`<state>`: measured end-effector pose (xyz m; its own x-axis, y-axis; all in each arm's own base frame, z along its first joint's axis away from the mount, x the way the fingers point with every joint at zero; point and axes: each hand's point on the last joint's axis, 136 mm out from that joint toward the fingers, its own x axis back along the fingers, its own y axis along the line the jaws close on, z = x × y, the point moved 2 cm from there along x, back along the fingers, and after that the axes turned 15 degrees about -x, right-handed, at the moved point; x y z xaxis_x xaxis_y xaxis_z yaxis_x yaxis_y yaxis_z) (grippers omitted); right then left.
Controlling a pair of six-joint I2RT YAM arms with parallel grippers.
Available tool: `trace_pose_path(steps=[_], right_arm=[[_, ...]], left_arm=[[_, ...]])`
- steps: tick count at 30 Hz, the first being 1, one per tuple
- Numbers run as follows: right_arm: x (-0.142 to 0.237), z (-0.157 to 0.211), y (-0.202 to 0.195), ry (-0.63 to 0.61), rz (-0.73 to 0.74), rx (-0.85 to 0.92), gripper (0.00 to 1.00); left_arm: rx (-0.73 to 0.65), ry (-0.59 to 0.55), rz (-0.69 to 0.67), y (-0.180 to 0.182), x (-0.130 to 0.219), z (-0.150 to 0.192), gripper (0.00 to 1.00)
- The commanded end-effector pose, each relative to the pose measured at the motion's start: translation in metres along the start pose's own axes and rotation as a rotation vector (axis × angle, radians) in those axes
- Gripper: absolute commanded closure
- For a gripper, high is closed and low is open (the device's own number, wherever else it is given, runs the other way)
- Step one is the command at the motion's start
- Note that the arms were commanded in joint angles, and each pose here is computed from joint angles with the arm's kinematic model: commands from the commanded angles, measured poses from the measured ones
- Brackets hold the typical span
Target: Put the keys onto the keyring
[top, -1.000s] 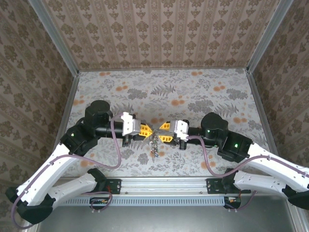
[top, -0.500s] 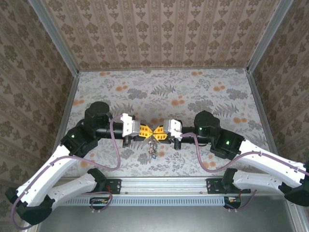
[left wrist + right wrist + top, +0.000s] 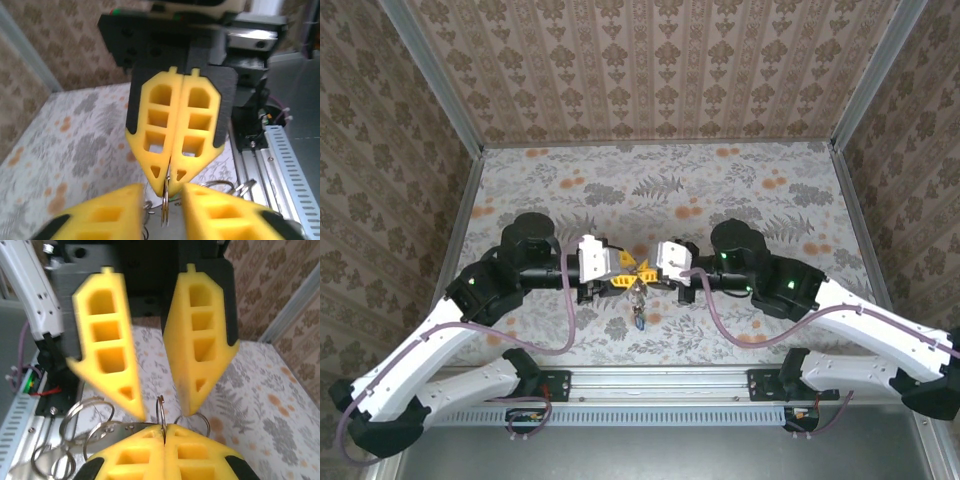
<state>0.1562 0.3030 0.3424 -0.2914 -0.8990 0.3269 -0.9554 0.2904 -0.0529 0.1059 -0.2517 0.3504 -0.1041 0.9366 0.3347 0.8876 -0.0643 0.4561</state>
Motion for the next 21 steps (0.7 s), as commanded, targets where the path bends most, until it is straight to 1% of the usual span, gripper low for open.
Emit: trace_pose_path(steps=[1,4,6,8,10,12,16,21], right_arm=[[0.001,0.002,-0.020,0.124,0.105,0.037,1.00],[-0.001,0.010,-0.022,0.205,0.105,0.026,1.00],[0.001,0.010,-0.022,0.221,0.104,0.020,1.00],[0.003,0.008,-0.020,0.227,0.097,0.021,1.00],[0.004,0.008,-0.020,0.238,0.093,0.023,1.00],[0.004,0.010,-0.019,0.248,0.083,0.026,1.00],[0.002,0.009,-0.014,0.243,0.048,0.025,1.00],[0.000,0.005,-0.010,0.228,0.022,0.017,1.00]], left_arm=[[-0.027,0.217,-0.093,0.009,0.006,0.028,0.64],[-0.038,0.241,-0.104,0.013,0.006,0.029,0.63],[-0.042,0.236,-0.095,0.013,0.004,0.027,0.63],[-0.042,0.240,-0.091,0.014,0.003,0.028,0.65],[-0.043,0.235,-0.091,0.015,0.002,0.027,0.69],[-0.043,0.223,-0.086,0.014,0.002,0.025,0.71],[-0.048,0.184,-0.063,0.010,0.001,0.019,0.70],[-0.060,0.101,-0.015,0.001,-0.003,0.009,0.69]])
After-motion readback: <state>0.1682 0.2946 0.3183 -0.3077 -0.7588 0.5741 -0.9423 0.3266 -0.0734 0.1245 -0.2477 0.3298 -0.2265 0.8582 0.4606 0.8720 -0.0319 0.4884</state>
